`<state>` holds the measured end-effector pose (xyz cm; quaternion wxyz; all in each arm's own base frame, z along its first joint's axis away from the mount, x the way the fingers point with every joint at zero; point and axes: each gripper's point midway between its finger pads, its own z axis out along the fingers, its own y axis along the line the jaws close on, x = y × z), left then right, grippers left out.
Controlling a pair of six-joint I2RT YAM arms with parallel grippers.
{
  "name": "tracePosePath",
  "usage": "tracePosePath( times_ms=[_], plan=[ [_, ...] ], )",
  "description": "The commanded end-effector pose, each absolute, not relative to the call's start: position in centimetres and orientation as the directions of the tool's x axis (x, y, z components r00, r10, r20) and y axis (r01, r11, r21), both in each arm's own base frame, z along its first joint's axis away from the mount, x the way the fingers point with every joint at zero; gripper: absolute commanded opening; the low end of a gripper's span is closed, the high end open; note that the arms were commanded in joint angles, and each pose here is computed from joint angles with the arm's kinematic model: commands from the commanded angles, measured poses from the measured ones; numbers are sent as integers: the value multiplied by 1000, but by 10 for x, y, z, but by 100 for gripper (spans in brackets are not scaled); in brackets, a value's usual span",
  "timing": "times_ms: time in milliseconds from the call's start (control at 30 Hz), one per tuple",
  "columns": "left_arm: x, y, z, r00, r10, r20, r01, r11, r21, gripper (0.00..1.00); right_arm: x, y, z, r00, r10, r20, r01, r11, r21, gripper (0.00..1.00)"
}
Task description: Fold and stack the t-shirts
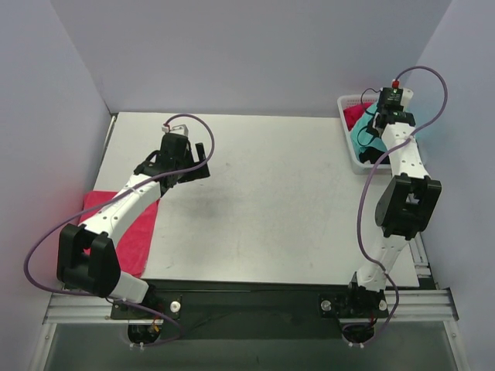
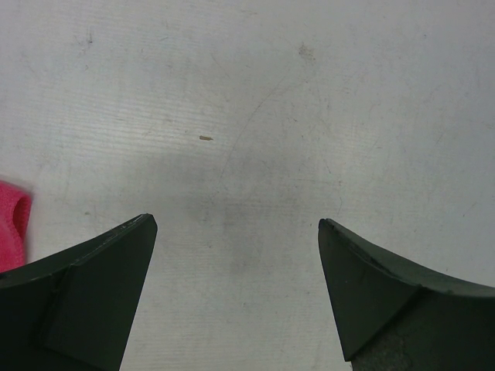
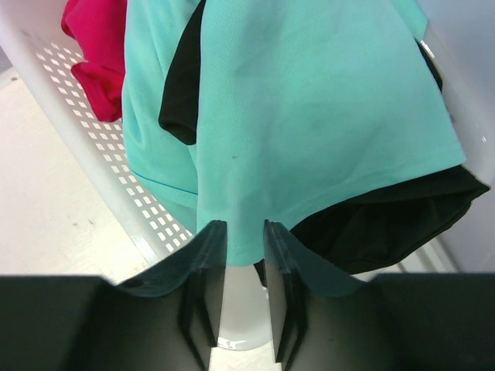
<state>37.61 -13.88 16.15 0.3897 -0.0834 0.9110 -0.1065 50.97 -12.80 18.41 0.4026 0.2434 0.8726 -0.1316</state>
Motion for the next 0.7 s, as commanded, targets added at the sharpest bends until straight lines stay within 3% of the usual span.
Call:
tracePosePath(
  times_ms=[0,33,133,667],
  plan=[
    [381,-145,175,-651,-250,-717,-47,956,-290,97,509,-129,193,-545,310,-779,537,843,-40,29],
    [381,-145,175,-650,-250,-718,-46,956,-291,98,509,-130,192,-546,311,-778,541,840,-43,39],
    [381,-145,175,-651,-248,-717,-46,956,-289,97,510,-132,182,-562,310,-767,543,838,-59,44],
    [381,-142,170,-659,-241,-712,-58,961,-271,97,517,-140,150,-588,331,-738,576,812,-94,38]
  ],
)
